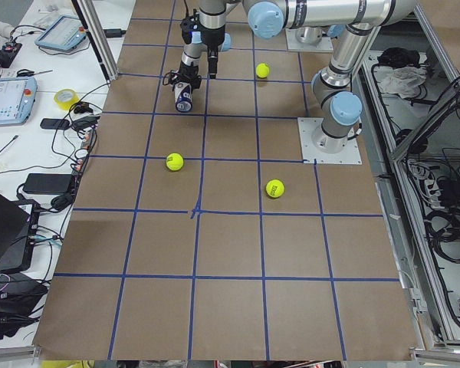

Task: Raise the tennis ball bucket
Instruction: 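Lay the can on its side and raise the right gripper away, then reach the left gripper to the open end of the lying can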

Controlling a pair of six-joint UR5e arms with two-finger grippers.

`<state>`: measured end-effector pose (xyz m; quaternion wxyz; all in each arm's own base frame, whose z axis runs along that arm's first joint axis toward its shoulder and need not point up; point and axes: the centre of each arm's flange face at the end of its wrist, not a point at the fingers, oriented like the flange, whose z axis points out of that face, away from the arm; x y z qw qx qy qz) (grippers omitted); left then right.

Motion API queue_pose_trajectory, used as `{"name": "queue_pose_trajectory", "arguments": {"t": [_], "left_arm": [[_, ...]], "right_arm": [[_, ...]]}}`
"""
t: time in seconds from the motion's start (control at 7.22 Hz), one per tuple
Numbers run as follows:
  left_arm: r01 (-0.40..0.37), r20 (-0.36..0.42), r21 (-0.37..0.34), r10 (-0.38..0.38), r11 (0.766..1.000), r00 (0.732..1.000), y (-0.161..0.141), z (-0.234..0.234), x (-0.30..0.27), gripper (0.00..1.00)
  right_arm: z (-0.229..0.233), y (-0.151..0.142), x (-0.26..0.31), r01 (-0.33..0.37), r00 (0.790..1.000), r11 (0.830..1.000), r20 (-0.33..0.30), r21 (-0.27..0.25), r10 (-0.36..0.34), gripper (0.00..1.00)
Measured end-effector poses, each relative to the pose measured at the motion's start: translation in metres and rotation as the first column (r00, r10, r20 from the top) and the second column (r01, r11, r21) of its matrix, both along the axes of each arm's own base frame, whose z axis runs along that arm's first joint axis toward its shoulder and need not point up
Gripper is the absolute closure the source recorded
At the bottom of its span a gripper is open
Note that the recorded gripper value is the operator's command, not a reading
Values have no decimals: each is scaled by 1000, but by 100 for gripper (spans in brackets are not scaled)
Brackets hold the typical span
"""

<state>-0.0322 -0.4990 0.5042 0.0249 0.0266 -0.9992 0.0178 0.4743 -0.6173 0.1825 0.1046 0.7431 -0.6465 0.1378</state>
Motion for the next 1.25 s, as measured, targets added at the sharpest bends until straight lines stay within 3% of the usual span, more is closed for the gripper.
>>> {"name": "queue_pose_trajectory", "arguments": {"t": [0.42,0.69,0.97,1.25], "left_arm": [[3,-3,5,-3,1000,1000,0,-2,0,0],[3,-8,12,-3,1000,1000,-3,-8,6,0],[7,-99,10,-6,1000,995,-18,-34,3,0],[6,-246,-20,-11,1000,969,-37,-79,-7,0]], "right_arm": [[71,1,-21,15,1000,1000,-10,-1,-15,0],[145,-12,-94,106,994,993,-31,45,-104,0],[249,-7,-189,230,973,973,-25,33,-230,0],[327,24,-271,352,936,935,-29,51,-351,0]]}}
